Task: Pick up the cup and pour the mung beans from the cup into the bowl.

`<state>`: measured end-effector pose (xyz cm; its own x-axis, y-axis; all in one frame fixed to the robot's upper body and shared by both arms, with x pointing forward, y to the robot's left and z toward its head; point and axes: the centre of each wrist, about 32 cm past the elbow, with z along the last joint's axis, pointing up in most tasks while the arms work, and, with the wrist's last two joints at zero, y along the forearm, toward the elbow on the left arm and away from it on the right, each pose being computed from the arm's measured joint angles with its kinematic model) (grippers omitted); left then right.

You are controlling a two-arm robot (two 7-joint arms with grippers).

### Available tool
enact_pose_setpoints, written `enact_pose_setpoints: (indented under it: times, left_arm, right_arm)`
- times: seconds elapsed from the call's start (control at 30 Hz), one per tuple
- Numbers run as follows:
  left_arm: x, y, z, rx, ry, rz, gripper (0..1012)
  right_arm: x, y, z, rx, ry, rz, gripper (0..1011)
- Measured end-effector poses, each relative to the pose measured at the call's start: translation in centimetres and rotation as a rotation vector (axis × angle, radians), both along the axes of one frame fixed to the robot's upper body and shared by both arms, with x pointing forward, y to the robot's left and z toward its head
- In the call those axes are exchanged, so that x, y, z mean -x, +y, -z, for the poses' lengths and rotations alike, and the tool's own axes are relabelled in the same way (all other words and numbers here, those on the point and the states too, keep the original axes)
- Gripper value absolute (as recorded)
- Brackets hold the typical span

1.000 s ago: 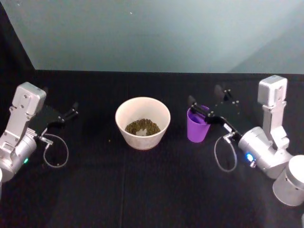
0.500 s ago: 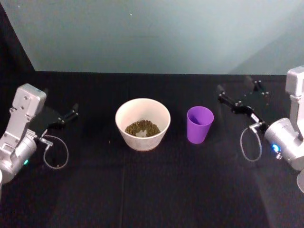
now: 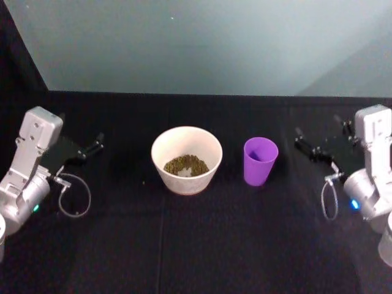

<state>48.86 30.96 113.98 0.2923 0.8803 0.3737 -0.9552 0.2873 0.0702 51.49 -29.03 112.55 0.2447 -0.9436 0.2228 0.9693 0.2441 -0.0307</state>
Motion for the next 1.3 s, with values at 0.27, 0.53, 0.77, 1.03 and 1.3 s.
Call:
enact_pose_setpoints:
  times: [0.27, 0.53, 0.77, 1.03, 1.3]
  left_arm:
    - [0.0, 0.0, 0.0, 0.0, 0.0, 0.0, 1000]
    - [0.0, 0.0, 0.0, 0.0, 0.0, 0.0, 1000]
    - [0.0, 0.0, 0.0, 0.0, 0.0, 0.0, 1000]
    - [0.0, 0.0, 0.0, 0.0, 0.0, 0.0, 1000]
    - [0.0, 0.0, 0.0, 0.0, 0.0, 0.0, 1000]
  right_arm:
    - [-0.2, 0.9, 2.2, -0.003, 0.035, 0.02, 1003]
    - [-0.2, 1.1, 2.3, -0.002, 0.036, 0.022, 1003]
    - [-0.2, 1.0, 2.3, -0.002, 0.036, 0.021, 1003]
    - [-0.2, 1.0, 2.2, -0.003, 0.036, 0.021, 1003]
    - [-0.2, 1.0, 2.2, -0.003, 0.035, 0.021, 1003]
